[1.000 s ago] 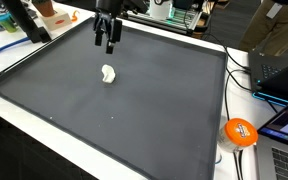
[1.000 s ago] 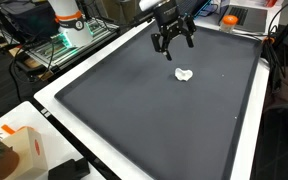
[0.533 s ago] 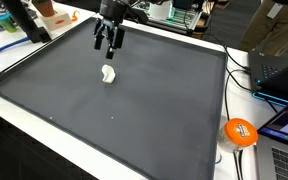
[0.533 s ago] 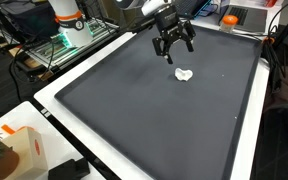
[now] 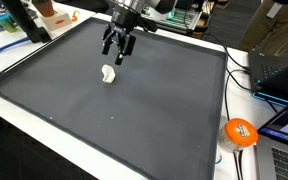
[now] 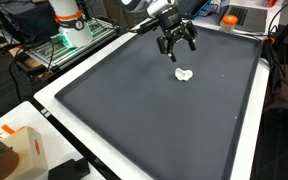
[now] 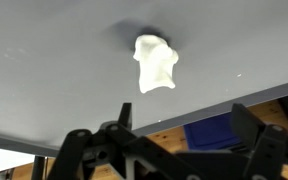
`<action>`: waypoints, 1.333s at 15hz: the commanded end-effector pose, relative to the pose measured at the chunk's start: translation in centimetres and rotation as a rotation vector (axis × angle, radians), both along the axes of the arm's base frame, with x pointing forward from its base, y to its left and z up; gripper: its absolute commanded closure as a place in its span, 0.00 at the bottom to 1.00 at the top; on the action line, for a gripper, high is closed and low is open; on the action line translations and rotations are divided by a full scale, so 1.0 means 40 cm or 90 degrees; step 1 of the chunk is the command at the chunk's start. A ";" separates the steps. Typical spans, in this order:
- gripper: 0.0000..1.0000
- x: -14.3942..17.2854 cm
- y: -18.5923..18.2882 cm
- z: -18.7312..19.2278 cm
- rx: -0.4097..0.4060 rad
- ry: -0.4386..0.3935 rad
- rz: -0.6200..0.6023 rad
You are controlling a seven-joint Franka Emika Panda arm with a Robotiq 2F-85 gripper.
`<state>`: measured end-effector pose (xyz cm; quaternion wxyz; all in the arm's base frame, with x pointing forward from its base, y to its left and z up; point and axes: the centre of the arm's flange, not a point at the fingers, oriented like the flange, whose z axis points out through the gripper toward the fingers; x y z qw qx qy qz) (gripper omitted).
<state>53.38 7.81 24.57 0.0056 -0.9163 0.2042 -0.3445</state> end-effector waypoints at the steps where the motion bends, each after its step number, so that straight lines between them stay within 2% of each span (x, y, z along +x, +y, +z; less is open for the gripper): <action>1: 0.00 -0.002 0.006 -0.002 0.001 0.002 0.002; 8: 0.00 -0.023 0.015 -0.025 -0.028 -0.007 -0.023; 15: 0.00 -0.051 0.016 -0.051 -0.045 -0.050 -0.063; 20: 0.00 -0.044 -0.002 -0.077 -0.049 -0.061 -0.104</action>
